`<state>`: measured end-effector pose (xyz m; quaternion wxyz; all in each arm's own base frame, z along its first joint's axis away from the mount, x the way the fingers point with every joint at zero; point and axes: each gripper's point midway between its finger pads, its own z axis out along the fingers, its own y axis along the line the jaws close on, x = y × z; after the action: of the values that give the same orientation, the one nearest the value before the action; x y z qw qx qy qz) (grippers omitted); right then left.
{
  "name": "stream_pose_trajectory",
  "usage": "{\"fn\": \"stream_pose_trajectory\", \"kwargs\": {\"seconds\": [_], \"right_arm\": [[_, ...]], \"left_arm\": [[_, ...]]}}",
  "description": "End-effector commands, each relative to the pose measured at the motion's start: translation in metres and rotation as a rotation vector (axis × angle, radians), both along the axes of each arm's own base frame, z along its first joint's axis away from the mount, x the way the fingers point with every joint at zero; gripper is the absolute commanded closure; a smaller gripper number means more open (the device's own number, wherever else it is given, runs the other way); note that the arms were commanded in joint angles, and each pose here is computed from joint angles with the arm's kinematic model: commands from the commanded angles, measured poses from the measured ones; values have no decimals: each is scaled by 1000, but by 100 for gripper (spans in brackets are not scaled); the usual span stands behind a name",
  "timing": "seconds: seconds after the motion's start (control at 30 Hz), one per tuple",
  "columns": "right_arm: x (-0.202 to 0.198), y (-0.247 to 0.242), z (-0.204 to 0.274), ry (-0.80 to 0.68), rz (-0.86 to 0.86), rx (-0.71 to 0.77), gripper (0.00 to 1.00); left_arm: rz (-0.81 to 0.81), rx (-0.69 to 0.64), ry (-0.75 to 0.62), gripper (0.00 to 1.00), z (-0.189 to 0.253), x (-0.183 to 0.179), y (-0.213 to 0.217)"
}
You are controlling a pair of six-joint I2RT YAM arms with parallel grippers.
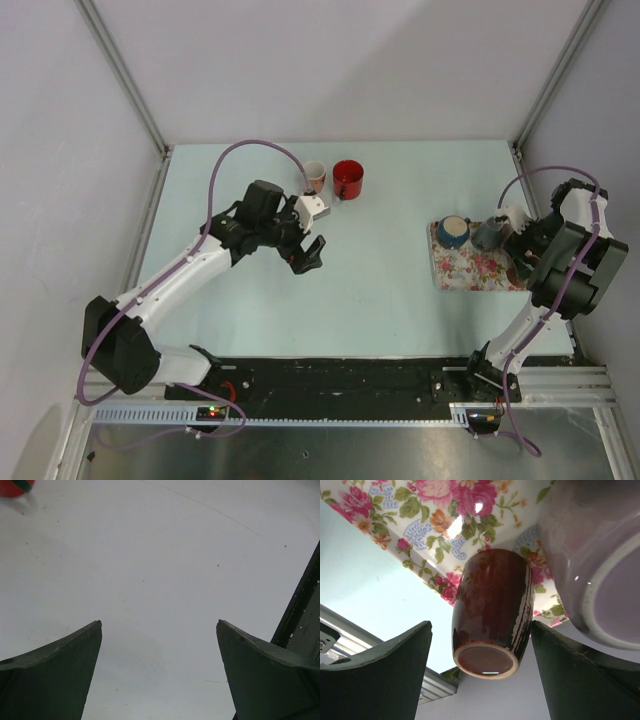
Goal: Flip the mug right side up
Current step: Place the cup at the center of the board, then turn over the cup on the tray.
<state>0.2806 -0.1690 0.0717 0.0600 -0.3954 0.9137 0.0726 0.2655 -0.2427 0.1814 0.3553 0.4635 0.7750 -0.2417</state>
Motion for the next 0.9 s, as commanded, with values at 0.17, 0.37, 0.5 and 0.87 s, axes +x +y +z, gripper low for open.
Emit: {"fn": "stream_pose_trajectory", "kwargs": {"seconds": [0.17,0.37,0.5,0.87], "right_arm": [[1,2,0,-24,33,-31,21],[1,0,0,-34,42,-70,34],[2,1,4,-46,43,-88,58],[2,15,42,-155,53,-98,100]], "left_arm": [[-7,-25,-39,0,16,7,-6],[-9,-30,-39,0,17,6,-6],[-11,-33,-39,0,18,5,-6],[4,-50,-56,0,28,6,-6]]}}
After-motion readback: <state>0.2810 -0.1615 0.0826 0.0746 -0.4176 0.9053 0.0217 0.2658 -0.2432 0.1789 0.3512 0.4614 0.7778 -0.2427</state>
